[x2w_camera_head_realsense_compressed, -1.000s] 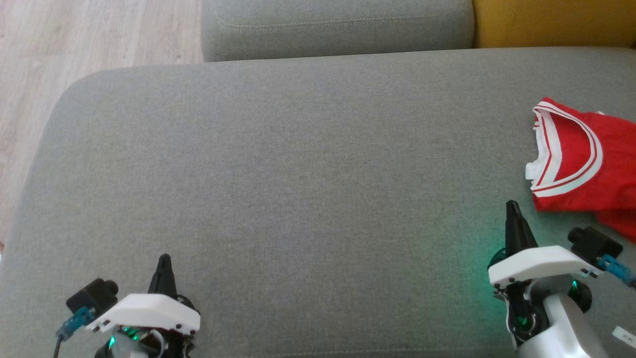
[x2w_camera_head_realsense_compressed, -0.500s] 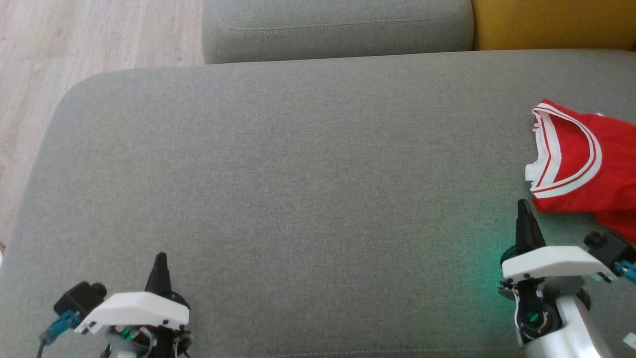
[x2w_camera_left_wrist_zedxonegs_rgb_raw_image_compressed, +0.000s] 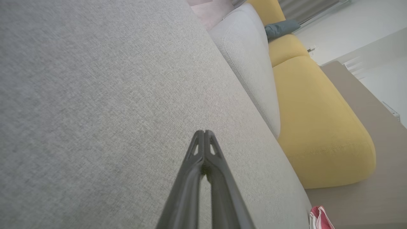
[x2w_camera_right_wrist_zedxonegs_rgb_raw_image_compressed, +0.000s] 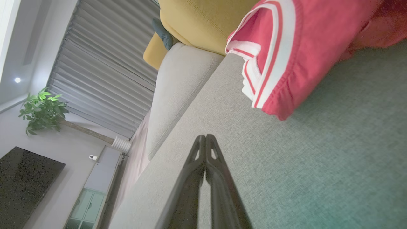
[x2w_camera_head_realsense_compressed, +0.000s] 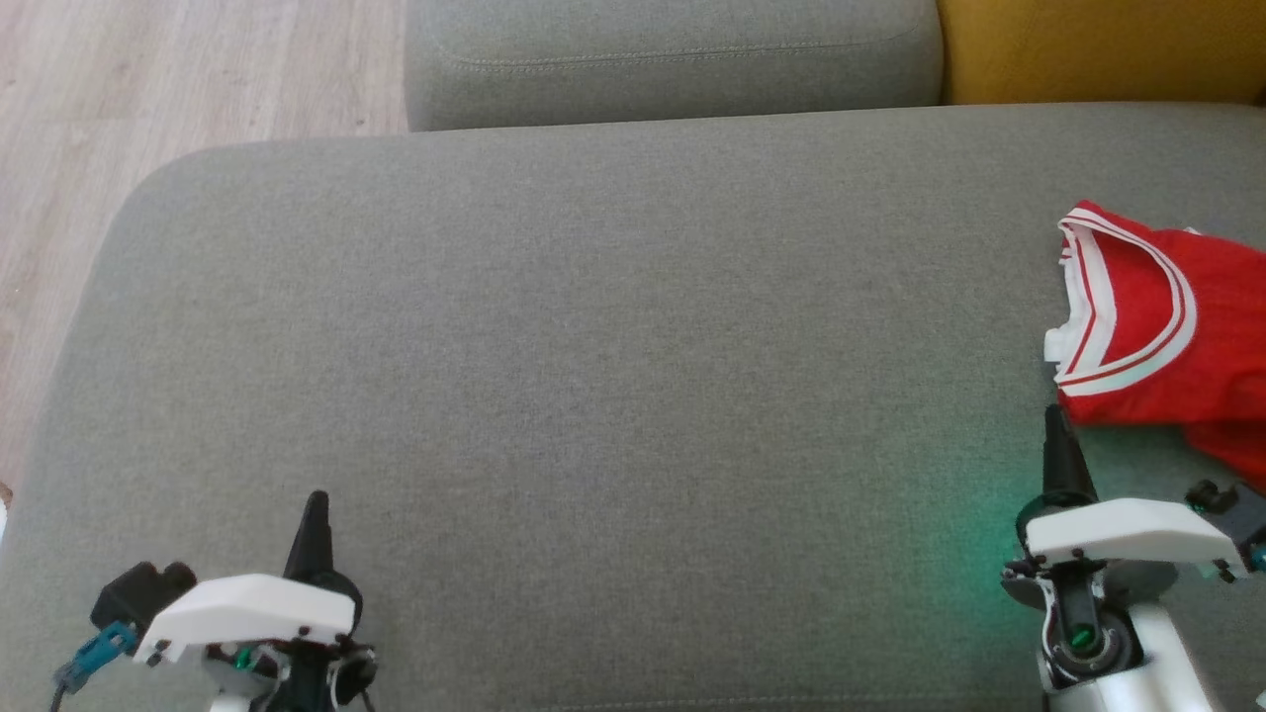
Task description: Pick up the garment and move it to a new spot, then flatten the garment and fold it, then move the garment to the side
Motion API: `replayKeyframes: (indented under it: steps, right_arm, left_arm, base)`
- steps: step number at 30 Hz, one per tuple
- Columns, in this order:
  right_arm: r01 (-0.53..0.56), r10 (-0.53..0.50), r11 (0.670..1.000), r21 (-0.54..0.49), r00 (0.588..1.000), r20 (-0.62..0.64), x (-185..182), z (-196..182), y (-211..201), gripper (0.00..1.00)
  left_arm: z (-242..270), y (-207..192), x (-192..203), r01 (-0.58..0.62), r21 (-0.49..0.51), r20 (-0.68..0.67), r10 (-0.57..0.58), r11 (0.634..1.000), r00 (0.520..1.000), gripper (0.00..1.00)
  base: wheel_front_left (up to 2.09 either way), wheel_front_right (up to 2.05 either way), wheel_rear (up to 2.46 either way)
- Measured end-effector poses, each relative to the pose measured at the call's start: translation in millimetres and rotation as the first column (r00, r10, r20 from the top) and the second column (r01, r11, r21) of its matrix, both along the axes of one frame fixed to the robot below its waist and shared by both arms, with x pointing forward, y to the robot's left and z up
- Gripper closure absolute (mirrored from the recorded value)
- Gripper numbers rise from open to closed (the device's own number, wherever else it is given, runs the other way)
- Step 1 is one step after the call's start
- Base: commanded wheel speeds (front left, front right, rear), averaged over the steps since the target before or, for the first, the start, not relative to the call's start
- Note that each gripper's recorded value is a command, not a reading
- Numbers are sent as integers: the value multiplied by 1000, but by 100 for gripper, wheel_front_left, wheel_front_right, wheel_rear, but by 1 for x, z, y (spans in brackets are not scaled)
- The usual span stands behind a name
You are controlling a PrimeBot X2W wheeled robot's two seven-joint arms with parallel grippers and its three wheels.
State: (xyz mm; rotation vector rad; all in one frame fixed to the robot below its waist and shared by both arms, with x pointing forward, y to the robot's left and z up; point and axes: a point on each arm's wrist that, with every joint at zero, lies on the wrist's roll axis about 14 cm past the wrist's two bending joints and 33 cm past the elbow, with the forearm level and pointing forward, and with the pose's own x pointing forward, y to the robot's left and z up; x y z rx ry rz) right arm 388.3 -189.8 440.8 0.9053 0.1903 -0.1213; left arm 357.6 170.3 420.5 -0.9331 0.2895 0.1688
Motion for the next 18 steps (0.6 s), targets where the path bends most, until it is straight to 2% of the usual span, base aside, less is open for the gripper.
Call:
replayKeyframes:
  steps: [18]
  right_arm:
    - [39,-46,981,192,999,29,-1,11,-5,100]
  left_arm:
    - [10,3,3,-32,-188,31,38,982,999,100]
  base:
    - [0,0,0]
